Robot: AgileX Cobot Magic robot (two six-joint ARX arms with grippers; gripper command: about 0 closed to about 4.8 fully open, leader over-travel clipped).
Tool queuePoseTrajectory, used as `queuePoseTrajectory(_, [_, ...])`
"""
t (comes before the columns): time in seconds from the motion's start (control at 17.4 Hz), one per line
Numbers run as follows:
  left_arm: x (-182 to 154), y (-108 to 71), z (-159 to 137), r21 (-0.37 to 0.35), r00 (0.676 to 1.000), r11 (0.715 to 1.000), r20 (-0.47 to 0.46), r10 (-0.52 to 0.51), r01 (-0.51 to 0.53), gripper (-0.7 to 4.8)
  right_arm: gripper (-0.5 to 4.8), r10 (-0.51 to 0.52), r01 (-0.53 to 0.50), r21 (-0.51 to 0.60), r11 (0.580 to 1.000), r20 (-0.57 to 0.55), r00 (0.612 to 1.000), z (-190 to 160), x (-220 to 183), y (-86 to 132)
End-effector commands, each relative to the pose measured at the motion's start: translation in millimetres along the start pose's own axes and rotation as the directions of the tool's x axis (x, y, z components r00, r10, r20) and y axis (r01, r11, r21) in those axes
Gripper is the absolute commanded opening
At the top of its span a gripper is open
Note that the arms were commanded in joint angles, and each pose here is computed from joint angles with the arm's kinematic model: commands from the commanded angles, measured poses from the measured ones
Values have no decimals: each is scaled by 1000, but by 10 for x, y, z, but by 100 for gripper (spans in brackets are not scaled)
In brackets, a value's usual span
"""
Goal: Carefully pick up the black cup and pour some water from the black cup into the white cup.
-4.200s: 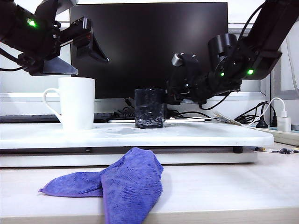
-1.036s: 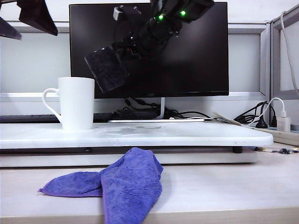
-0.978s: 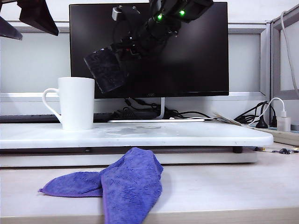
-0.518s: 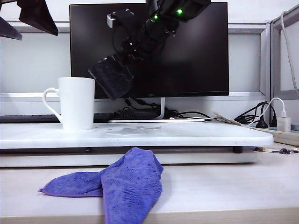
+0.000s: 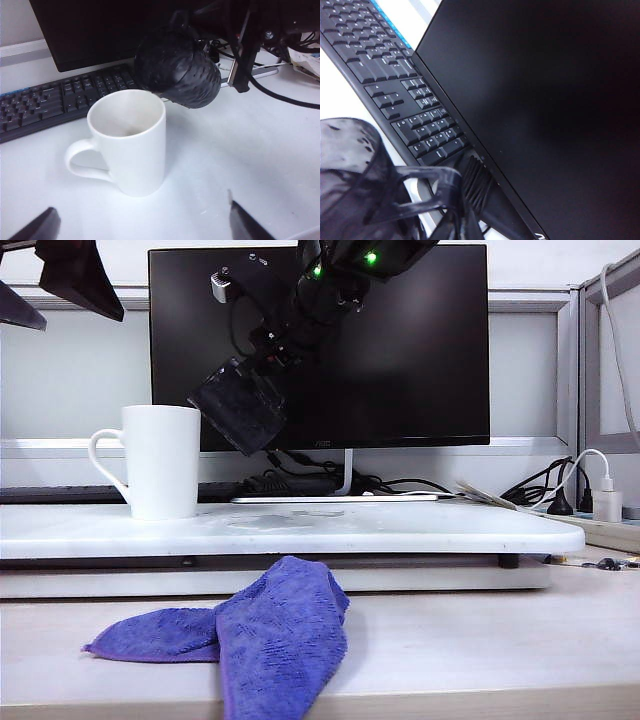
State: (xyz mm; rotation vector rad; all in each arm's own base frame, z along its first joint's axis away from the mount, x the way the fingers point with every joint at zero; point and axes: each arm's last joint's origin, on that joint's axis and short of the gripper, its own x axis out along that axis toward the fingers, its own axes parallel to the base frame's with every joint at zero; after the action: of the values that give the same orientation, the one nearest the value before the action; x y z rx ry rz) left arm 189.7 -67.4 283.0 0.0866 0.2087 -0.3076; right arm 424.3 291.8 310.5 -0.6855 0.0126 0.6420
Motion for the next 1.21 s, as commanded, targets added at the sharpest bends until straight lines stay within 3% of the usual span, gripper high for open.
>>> queuePoseTrajectory(0.06, [-4, -1, -5, -3, 1000, 1000, -10, -3, 3, 479, -6, -27, 28, -26, 999, 53, 998, 115, -47, -50])
queuePoseTrajectory(0.58, [-4, -1, -5, -3, 1000, 1000, -10, -3, 3, 479, -5, -74, 77, -127, 989, 25, 997, 254, -80, 85])
queuePoseTrajectory(1.21, [-4, -2, -20, -3, 1000, 1000, -25, -4, 4, 479, -5, -112, 114, -117, 987, 21, 993, 374, -213, -10])
